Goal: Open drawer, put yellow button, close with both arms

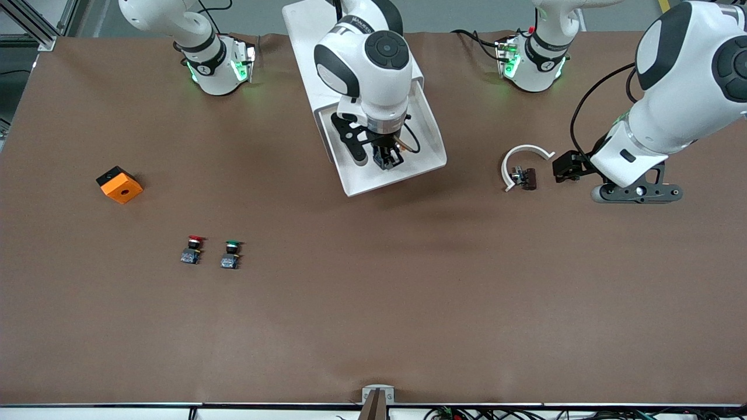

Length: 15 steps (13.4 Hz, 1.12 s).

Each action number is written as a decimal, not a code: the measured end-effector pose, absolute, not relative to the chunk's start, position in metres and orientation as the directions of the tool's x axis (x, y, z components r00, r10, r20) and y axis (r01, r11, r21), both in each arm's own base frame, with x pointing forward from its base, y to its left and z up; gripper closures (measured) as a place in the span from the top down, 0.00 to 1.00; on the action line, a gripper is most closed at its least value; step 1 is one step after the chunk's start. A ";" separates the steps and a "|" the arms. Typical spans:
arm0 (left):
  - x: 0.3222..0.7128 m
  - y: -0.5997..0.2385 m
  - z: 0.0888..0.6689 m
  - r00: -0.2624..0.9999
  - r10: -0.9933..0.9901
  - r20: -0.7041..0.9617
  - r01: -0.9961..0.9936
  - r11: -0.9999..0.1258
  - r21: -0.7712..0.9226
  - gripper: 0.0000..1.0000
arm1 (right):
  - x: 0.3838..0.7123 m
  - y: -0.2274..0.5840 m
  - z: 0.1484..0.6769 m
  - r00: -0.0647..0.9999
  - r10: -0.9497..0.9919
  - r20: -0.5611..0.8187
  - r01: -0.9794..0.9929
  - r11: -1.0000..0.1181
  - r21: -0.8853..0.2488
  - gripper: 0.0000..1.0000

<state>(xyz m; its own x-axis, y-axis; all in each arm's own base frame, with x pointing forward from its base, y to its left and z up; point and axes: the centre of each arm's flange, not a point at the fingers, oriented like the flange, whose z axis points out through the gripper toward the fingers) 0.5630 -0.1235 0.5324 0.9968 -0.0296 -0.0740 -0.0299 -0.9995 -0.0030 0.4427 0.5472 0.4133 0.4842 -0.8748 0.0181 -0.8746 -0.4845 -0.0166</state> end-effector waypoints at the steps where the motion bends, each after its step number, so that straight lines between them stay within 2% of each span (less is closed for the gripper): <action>1: 0.563 -0.124 0.532 0.997 -0.030 -0.075 -0.030 -1.000 -0.003 1.00 | 0.445 0.547 0.415 0.482 -0.876 0.015 -0.876 -0.482 -0.025 0.42; 2: 0.563 -0.124 0.532 0.997 -0.030 -0.076 -0.031 -1.000 -0.004 1.00 | 0.448 0.545 0.417 0.478 -0.878 0.013 -0.878 -0.478 -0.028 0.49; 4: 0.561 -0.128 0.532 0.996 -0.038 -0.075 -0.039 -0.999 -0.003 1.00 | 0.452 0.542 0.417 0.485 -0.874 0.012 -0.874 -0.485 -0.028 0.70; 7: 0.560 -0.131 0.533 0.996 -0.044 -0.075 -0.044 -0.999 -0.003 1.00 | 0.454 0.540 0.417 0.551 -0.835 0.006 -0.834 -0.551 -0.022 1.00; 9: 0.560 -0.131 0.533 0.996 -0.044 -0.075 -0.044 -0.999 -0.003 1.00 | 0.470 0.521 0.425 0.647 -0.762 -0.013 -0.762 -0.647 0.024 1.00; 10: 0.560 -0.131 0.533 0.996 -0.043 -0.075 -0.043 -0.999 -0.003 1.00 | 0.489 0.500 0.440 0.706 -0.708 -0.022 -0.706 -0.706 0.052 1.00; 13: 0.561 -0.129 0.534 0.997 -0.040 -0.065 -0.040 -0.999 -0.002 1.00 | 0.573 0.384 0.499 0.851 -0.523 -0.056 -0.520 -0.852 0.059 1.00; 15: 0.563 -0.129 0.535 0.998 -0.039 -0.047 -0.039 -0.999 0.002 1.00 | 0.615 0.289 0.527 0.915 -0.397 -0.073 -0.396 -0.918 0.037 1.00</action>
<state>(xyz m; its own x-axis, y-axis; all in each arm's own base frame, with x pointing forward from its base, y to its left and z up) 0.5633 -0.1294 0.5353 0.9981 -0.0390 -0.0475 -0.0390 -0.9992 0.0019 0.6146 0.2889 0.5272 0.9148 -0.3973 -0.0730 -0.3956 -0.9177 0.0366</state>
